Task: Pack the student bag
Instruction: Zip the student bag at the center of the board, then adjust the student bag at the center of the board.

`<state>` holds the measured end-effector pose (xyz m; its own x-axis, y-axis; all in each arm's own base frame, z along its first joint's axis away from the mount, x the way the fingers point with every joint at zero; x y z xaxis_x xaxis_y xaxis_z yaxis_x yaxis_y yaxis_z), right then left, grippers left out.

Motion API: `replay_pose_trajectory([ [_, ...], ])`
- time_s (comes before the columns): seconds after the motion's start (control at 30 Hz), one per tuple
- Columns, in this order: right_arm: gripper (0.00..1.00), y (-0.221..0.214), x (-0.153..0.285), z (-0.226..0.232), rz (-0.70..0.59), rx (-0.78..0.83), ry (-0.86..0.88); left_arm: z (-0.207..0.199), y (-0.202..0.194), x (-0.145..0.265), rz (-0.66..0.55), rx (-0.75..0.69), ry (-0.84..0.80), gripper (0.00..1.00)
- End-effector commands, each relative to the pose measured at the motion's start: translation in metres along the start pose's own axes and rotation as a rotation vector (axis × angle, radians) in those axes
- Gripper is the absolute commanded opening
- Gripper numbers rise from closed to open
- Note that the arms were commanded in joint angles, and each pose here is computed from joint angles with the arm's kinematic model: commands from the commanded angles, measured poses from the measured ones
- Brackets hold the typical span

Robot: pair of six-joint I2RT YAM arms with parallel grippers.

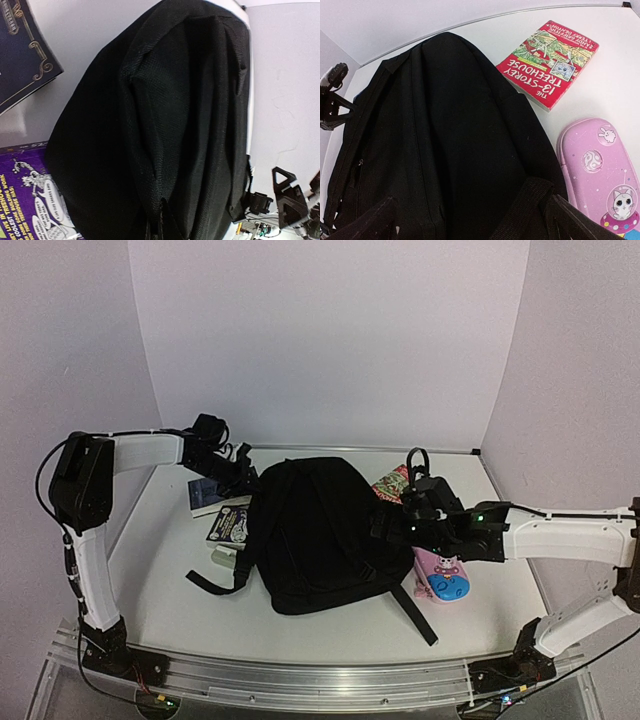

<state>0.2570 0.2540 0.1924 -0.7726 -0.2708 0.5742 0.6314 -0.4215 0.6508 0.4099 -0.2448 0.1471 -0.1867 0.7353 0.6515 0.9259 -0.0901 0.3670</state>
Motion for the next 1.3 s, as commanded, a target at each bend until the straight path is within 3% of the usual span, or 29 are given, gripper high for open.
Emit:
replay_pose_trajectory([
  [0.0, 0.97, 0.010, 0.009, 0.002, -0.024, -0.074, 0.018, -0.089, 0.036, 0.075, -0.257, -0.265, -0.205, 0.00],
  [0.23, 0.98, 0.030, 0.022, 0.016, -0.071, -0.099, 0.055, -0.202, 0.021, 0.168, -0.470, -0.621, -0.348, 0.00],
  [0.4, 0.98, 0.052, 0.037, 0.037, -0.111, -0.140, 0.116, -0.250, -0.023, 0.171, -0.462, -0.786, -0.395, 0.00],
  [0.63, 0.98, 0.074, 0.061, 0.078, -0.073, -0.218, 0.286, -0.243, -0.089, 0.134, -0.293, -0.763, -0.419, 0.00],
  [0.83, 0.98, 0.087, 0.088, 0.097, -0.051, -0.332, 0.464, -0.223, -0.135, 0.102, -0.163, -0.729, -0.322, 0.00],
  [1.27, 0.94, 0.087, 0.094, 0.129, -0.004, -0.401, 0.599, -0.215, -0.152, 0.099, -0.123, -0.726, -0.276, 0.01],
])
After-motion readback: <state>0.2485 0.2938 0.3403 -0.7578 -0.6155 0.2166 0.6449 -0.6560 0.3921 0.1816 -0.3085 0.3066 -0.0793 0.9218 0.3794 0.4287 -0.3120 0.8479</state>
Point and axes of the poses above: each gripper's point midway between its finger pads, its own x axis back along the fingers, its own z axis along the line the jaws close on, y = z × x, the point moved 4 cm from there along x, back along the fingers, and after that the axes turned 12 degrees about -x, right-handed, at the moved point
